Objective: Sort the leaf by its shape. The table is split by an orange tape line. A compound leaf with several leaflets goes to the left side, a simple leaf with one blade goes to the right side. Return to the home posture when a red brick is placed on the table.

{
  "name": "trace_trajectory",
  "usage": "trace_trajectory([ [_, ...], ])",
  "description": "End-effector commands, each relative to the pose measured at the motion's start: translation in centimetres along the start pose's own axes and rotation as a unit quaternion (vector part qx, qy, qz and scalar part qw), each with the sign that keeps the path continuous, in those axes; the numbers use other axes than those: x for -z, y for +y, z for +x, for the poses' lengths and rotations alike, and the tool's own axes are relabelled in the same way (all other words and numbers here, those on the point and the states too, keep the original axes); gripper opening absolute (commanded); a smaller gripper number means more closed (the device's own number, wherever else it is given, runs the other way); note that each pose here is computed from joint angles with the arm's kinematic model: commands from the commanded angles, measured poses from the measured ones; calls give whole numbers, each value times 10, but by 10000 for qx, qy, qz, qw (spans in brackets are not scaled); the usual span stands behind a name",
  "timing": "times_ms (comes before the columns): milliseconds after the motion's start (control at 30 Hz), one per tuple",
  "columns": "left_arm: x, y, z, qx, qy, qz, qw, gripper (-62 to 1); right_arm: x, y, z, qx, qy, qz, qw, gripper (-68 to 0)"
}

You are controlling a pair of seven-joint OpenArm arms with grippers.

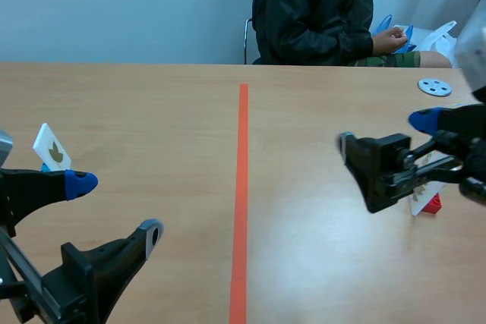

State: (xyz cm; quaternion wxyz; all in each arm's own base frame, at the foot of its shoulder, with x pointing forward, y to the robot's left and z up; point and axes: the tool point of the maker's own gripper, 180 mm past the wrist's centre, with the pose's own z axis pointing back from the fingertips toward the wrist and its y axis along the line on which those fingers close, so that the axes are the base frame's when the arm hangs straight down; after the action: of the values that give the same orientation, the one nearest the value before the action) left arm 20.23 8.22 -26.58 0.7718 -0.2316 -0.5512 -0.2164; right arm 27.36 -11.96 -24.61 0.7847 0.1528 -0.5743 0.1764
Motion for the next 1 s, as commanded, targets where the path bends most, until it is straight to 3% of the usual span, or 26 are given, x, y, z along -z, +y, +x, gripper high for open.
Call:
trace_trajectory([
  [0,0,2,6,16,-113,-12,9999,14,3,10,10,-153,-104,230,9996,4],
  [300,0,2,6,16,-113,-12,9999,14,6,60,7,-280,-83,1181,9926,4],
  [700,0,2,6,16,-113,-12,9999,14,7,58,1,-357,81,1138,9928,4],
  [967,0,2,6,17,-115,-12,9999,14,1,64,-15,-194,321,1147,9927,4],
])
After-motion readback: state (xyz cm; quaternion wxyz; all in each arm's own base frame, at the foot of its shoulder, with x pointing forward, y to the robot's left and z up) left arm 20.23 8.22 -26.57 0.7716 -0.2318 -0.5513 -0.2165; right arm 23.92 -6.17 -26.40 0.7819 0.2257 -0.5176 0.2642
